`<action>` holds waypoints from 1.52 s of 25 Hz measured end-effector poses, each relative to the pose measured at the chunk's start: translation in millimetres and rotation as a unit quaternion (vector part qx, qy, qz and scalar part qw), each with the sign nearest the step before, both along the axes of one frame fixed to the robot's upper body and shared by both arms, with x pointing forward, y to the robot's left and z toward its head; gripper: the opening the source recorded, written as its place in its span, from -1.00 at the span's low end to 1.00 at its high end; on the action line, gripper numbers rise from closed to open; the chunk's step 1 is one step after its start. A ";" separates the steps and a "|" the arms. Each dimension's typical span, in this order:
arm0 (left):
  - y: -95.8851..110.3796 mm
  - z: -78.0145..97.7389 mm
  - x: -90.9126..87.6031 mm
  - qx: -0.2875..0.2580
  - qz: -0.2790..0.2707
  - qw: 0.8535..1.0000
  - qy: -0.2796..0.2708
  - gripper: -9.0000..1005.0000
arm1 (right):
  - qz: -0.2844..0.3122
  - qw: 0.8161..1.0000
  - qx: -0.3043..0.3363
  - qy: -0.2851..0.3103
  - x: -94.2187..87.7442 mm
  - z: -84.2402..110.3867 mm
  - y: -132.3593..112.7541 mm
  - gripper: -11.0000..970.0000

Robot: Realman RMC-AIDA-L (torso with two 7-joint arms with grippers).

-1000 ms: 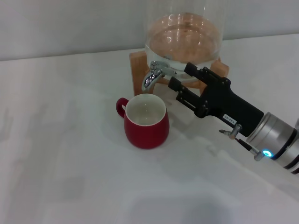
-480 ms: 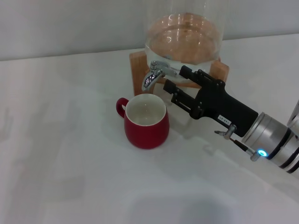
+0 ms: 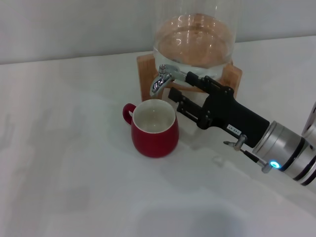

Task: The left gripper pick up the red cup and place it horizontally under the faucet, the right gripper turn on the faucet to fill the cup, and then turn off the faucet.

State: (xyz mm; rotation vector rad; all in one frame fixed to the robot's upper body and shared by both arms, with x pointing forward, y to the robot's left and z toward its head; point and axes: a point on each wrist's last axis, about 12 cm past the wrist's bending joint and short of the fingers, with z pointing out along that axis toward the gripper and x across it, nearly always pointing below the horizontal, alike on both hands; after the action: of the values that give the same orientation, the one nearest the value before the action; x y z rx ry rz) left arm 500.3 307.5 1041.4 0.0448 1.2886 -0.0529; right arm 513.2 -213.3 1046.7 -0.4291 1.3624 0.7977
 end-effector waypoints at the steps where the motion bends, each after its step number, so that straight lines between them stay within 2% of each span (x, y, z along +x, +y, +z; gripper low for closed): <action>1: 0.0 0.0 0.0 0.000 0.000 1.000 0.000 0.48 | 0.002 1.000 0.000 0.000 -0.3 0.0 0.6 0.37; 38: -0.7 0.3 2.4 0.004 -0.003 1.000 0.001 0.48 | 0.031 0.999 0.015 -0.008 -2.9 5.0 11.7 0.37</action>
State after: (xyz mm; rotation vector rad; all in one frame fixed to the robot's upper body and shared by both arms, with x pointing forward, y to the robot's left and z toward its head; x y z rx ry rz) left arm 502.7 306.8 1041.7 0.0568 1.2914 -0.0533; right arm 510.3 -201.5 1051.7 -0.4564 1.3255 0.8622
